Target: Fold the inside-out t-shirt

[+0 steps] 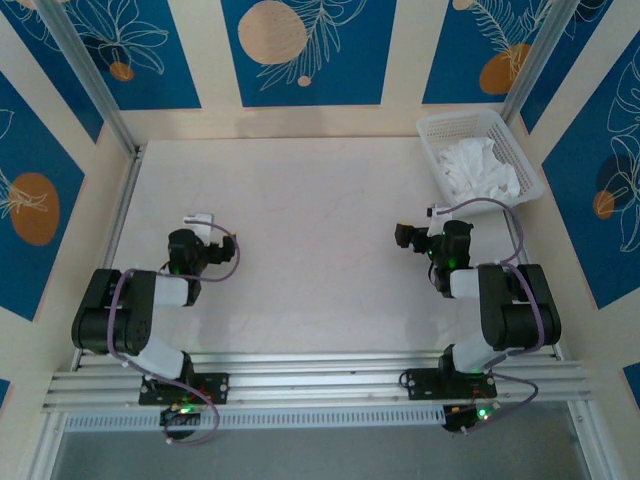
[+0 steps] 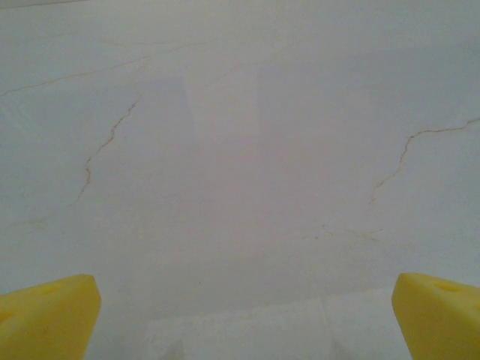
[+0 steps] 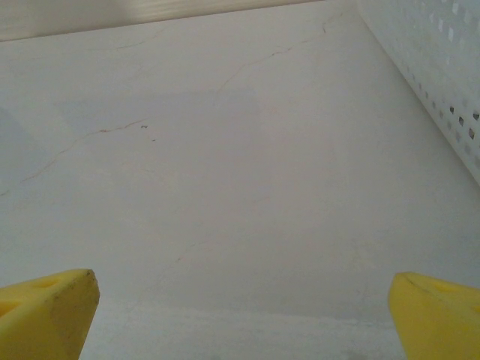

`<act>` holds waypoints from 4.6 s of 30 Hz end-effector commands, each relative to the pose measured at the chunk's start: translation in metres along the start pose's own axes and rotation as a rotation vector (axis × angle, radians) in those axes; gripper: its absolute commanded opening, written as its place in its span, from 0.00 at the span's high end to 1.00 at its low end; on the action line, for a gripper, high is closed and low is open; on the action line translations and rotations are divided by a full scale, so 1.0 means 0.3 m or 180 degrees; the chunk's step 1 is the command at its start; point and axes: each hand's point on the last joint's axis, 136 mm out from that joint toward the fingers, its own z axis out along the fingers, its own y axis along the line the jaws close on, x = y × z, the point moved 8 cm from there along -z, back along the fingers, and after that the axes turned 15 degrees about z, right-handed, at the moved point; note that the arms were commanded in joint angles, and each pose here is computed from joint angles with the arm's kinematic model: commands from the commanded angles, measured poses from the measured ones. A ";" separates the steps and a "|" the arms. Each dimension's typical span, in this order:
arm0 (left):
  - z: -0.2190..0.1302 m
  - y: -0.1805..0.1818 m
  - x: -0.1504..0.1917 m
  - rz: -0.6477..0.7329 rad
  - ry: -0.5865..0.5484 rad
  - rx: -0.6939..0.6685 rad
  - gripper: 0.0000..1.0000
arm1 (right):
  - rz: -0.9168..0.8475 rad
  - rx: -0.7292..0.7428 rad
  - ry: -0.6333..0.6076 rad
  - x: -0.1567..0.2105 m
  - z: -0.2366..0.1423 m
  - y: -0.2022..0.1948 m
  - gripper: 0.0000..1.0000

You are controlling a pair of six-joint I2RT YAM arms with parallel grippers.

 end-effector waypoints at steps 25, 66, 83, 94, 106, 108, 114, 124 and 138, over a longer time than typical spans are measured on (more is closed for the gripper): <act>-0.380 0.007 -0.375 -0.0712 -0.0241 0.0861 0.00 | 0.2289 0.1304 0.0361 -0.714 0.142 -0.165 0.02; -0.577 -0.011 -0.556 -0.1221 -0.0431 0.1469 0.16 | 0.0541 -0.2737 -0.0254 -1.228 -0.714 0.924 1.00; -0.556 -0.269 -0.356 -0.1091 0.0709 0.2495 0.16 | 0.1911 -0.0028 0.2180 -0.358 -0.240 0.369 0.34; -0.680 -0.489 -0.085 -0.0878 0.1734 0.2278 0.30 | 0.1353 0.0598 0.2670 0.125 -0.391 0.355 0.42; -0.608 -0.589 0.026 -0.0716 0.2129 0.1826 0.41 | 0.1007 0.0778 0.2831 0.205 -0.199 0.423 0.99; -0.599 -0.603 0.026 -0.0782 0.2157 0.1878 0.53 | 0.0918 0.0781 0.2678 0.158 -0.216 0.432 1.00; -0.566 -0.610 0.062 -0.0997 0.2308 0.1841 0.85 | 0.1569 0.0516 0.1925 -0.018 -0.341 0.394 1.00; -0.553 -0.578 0.113 -0.0981 0.2518 0.1571 0.77 | 0.1761 0.0155 0.2110 -0.013 -0.374 0.370 0.93; -0.567 -0.537 0.131 -0.1138 0.2576 0.1447 0.60 | 0.0943 0.0828 0.2867 0.204 -0.196 0.439 0.50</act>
